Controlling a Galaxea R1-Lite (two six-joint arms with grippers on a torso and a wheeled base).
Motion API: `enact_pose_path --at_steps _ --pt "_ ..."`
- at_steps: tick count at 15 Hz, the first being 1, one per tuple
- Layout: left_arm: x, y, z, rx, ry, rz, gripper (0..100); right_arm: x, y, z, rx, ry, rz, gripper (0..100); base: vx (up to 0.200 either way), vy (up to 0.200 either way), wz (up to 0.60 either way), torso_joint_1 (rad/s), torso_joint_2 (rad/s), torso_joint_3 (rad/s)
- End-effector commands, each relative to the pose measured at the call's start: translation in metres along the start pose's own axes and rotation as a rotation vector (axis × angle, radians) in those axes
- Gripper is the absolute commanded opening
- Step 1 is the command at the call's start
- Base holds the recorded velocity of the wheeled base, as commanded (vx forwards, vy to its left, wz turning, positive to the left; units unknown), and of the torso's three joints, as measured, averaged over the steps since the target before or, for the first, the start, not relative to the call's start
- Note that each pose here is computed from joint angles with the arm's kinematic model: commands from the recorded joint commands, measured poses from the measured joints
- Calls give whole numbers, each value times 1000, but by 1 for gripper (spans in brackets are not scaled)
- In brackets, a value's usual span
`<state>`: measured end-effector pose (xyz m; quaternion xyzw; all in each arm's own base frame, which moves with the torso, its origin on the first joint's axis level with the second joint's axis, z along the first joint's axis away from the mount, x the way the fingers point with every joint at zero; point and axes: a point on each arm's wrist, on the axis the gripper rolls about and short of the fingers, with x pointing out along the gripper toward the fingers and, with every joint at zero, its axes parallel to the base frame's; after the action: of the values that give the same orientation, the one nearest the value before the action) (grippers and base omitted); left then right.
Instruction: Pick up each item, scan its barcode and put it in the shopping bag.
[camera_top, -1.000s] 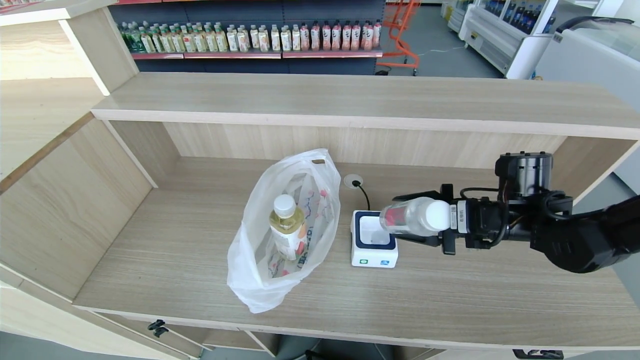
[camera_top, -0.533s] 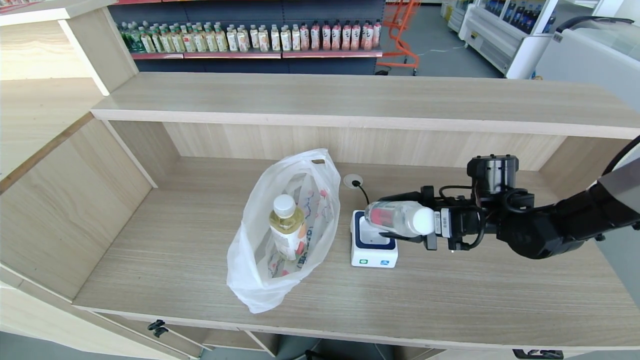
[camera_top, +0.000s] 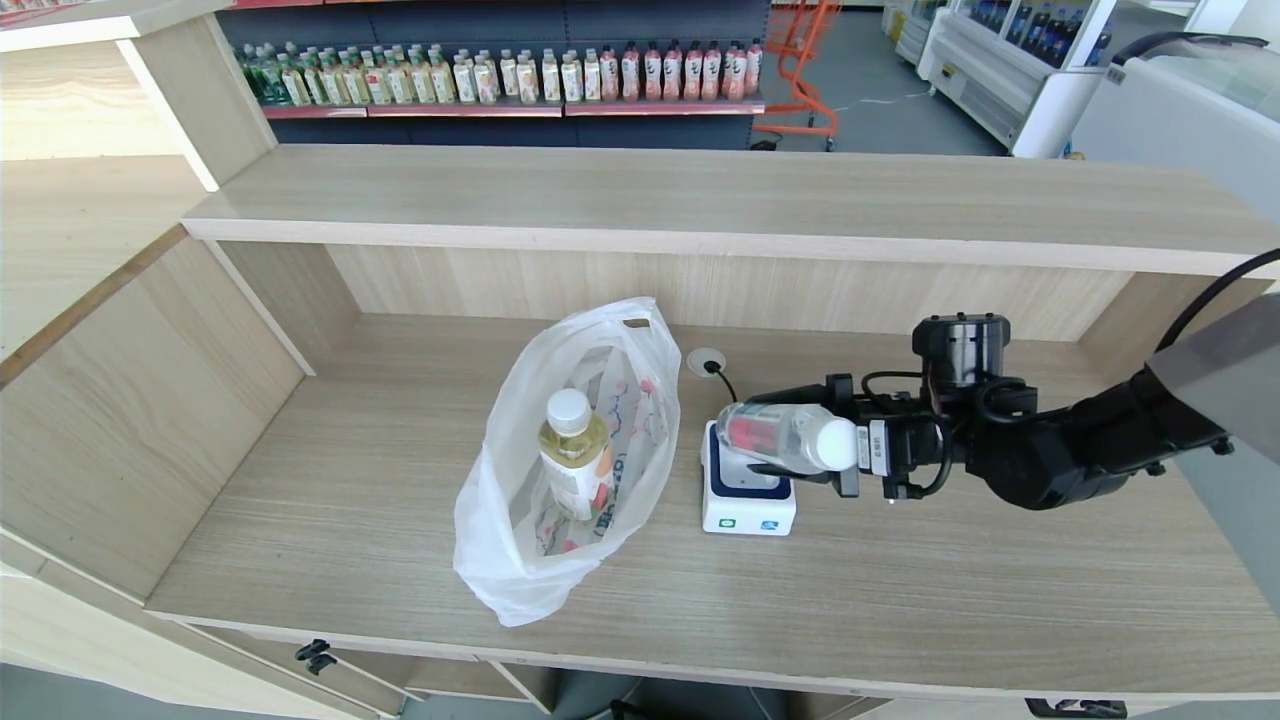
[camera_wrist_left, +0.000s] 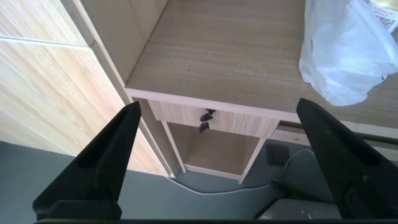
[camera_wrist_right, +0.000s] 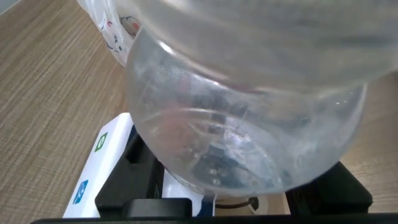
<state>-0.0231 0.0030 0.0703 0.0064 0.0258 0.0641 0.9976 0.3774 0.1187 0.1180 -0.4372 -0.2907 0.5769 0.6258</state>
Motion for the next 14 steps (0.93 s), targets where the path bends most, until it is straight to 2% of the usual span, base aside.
enact_pose_path --at_steps 1,7,10,11,12,14 --pt "0 0 0 0 1 0 100 -1 1 -1 4 1 1 0 0 0 0 0 0 0" --pt "0 0 0 0 0 0 100 -10 6 -8 23 27 -2 0 0 0 0 0 0 0" --pt "0 0 0 0 1 0 100 -11 -2 -3 8 26 -14 0 0 0 0 0 0 0" --pt "0 0 0 0 1 0 100 -14 -10 3 -1 24 -27 0 0 0 0 0 0 0" --pt "0 0 0 0 0 0 100 -22 -27 24 11 19 -53 0 0 0 0 0 0 0" --pt "0 0 0 0 1 0 100 -46 -45 60 117 41 -104 0 0 0 0 0 0 0"
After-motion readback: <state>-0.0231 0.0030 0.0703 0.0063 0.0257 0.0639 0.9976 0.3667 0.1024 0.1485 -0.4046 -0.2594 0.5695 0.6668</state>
